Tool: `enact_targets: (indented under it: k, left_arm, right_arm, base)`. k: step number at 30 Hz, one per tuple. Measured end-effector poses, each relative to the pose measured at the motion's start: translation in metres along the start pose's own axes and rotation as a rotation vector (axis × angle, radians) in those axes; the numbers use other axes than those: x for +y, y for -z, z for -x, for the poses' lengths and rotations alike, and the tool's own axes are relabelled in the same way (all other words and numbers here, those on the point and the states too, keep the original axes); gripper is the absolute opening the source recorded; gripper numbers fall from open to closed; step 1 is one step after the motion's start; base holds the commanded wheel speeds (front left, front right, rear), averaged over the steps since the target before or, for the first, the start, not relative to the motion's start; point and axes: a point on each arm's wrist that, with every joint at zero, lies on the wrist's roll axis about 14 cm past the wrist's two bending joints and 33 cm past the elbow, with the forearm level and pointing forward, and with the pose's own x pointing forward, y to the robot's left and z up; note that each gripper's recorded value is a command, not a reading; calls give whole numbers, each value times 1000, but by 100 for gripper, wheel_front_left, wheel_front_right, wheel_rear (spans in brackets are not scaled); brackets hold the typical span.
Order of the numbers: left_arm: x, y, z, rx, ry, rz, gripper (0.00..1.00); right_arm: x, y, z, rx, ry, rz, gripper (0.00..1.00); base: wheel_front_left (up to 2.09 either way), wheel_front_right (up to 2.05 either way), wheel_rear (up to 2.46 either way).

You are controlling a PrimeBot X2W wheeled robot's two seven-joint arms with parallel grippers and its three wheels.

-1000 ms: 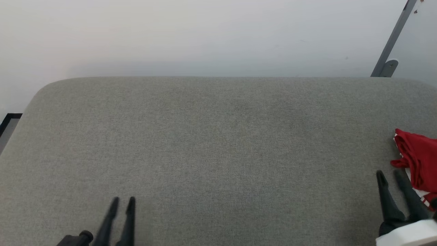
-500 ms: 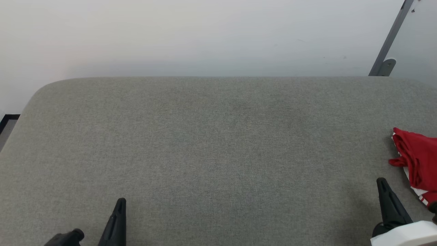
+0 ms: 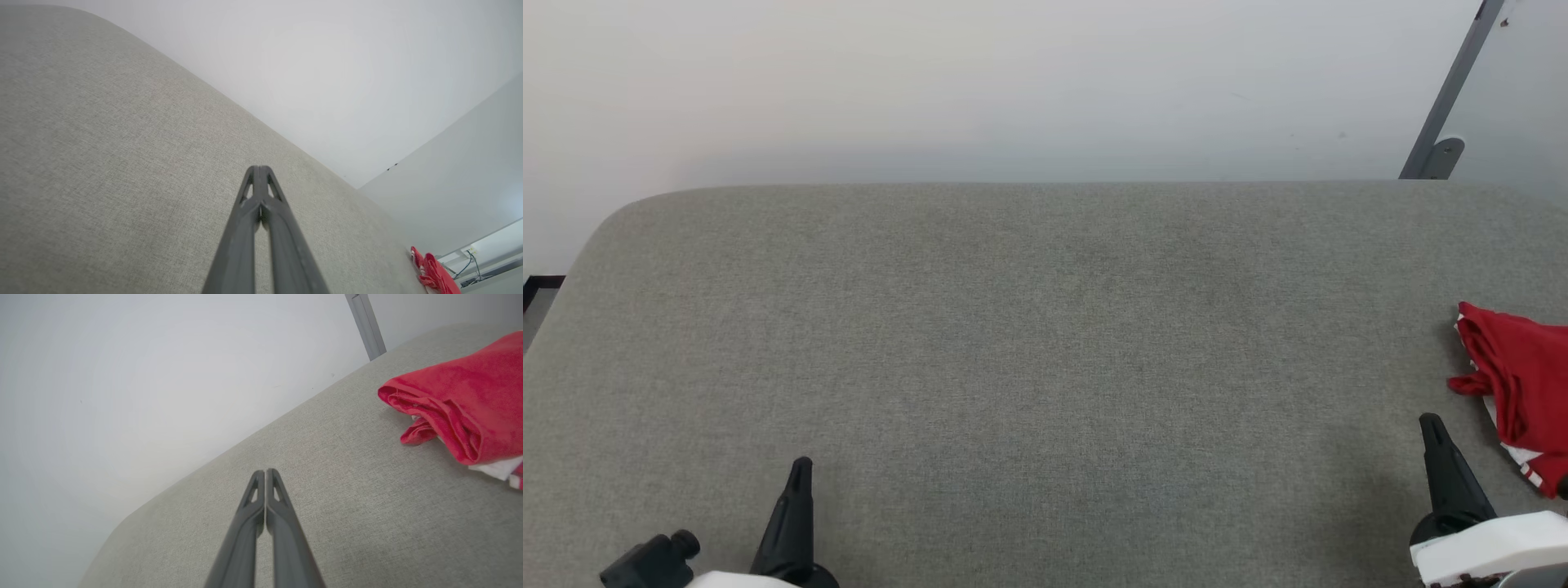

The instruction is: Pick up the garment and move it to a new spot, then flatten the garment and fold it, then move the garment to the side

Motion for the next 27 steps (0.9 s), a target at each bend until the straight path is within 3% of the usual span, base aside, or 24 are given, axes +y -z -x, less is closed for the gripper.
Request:
enact_targets:
  k: [27]
  left_arm:
    - [1, -8, -21, -2, -25, 327, 0]
  right_arm:
    - [6, 0, -10, -5, 14, -344, 0]
  base:
    - [0, 0, 0]
